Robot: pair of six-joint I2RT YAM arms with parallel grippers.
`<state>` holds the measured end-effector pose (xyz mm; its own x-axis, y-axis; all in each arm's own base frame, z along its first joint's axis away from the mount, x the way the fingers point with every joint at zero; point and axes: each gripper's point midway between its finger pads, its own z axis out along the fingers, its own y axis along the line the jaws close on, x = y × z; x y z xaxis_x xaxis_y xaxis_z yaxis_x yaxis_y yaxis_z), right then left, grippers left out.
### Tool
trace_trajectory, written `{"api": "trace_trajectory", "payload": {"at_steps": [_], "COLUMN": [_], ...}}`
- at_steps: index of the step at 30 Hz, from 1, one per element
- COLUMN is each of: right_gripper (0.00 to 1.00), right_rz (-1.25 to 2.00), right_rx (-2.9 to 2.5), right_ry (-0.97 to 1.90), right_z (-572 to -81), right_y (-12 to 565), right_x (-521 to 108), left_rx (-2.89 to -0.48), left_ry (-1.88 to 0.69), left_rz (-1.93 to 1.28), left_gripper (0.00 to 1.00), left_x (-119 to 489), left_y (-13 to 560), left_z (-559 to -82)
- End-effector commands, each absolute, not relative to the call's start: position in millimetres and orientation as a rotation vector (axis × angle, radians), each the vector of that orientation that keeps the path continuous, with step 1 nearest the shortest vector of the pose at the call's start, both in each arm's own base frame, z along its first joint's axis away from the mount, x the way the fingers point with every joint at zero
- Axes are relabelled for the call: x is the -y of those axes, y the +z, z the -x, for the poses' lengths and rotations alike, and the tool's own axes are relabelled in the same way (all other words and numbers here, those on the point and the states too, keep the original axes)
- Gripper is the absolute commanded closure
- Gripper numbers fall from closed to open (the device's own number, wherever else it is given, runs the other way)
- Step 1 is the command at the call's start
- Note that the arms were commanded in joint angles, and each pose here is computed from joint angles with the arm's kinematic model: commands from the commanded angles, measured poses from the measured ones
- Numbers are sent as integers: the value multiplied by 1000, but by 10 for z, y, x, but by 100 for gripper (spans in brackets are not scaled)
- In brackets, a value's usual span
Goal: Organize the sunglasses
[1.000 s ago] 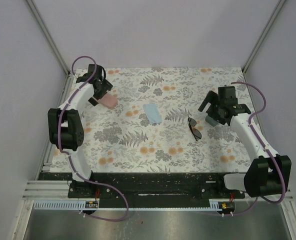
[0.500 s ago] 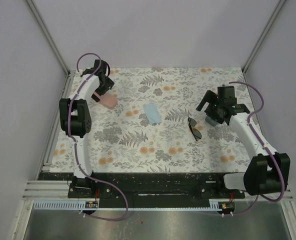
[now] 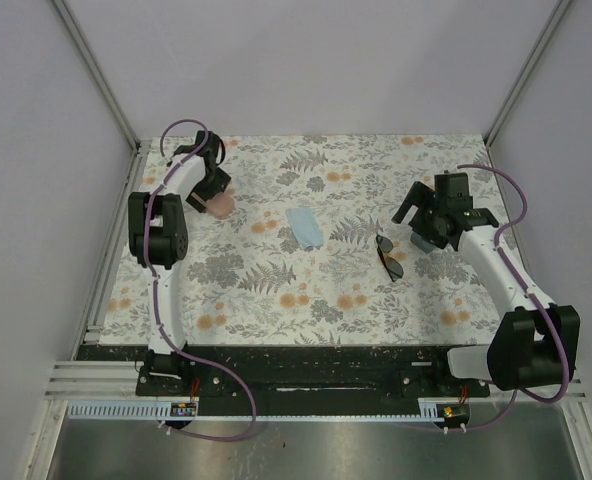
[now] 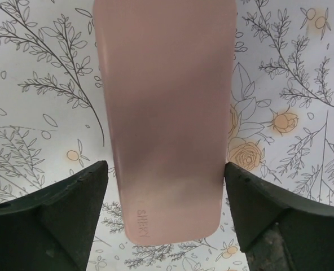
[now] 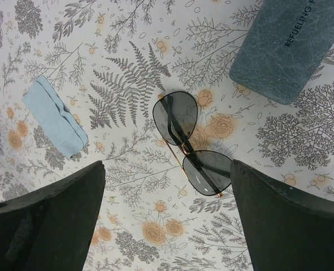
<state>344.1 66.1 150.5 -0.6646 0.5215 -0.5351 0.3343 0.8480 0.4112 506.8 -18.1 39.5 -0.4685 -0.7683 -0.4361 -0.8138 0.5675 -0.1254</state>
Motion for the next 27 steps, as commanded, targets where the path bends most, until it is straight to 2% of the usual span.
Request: {"api": "trace_trajectory", "payload": {"at_steps": [1, 3, 5, 8, 9, 13, 21, 27], "right_gripper": [1, 1, 1, 1, 1, 1, 1, 1], "right_rz": [-583, -584, -581, -571, -566, -522, -372, -281], "right_rx": [-2314, -2307, -2302, -2306, -2311, -2331, -2391, -2457], "right_ry": [392, 393, 396, 418, 433, 500, 657, 612], "right_z": [-3466, -3464, -3467, -3467, -3466, -3422, -3198, -3004], "right_y": [1599, 1619, 1638, 1654, 1649, 1653, 1594, 1427], "right_x": [-687, -684, -690, -719, -743, -846, -1143, -1342], "left_rx": [-2327, -2323, -2297, -2294, -2310, -2388, -2507, -2565], "left_ry": [63, 42, 17, -37, -47, -18, -39, -130], "left_rz": [1245, 1222, 1181, 1046, 988, 704, 207, 77], "left_gripper": [19, 33, 41, 43, 46, 45, 41, 38], "left_x": [237, 267, 300, 482, 579, 933, 1623, 2160], "left_y": [469, 550, 694, 973, 1027, 1244, 1268, 1011], "left_z": [-5218, -5190, -5161, -5071, -5028, -4656, -3490, -2802]}}
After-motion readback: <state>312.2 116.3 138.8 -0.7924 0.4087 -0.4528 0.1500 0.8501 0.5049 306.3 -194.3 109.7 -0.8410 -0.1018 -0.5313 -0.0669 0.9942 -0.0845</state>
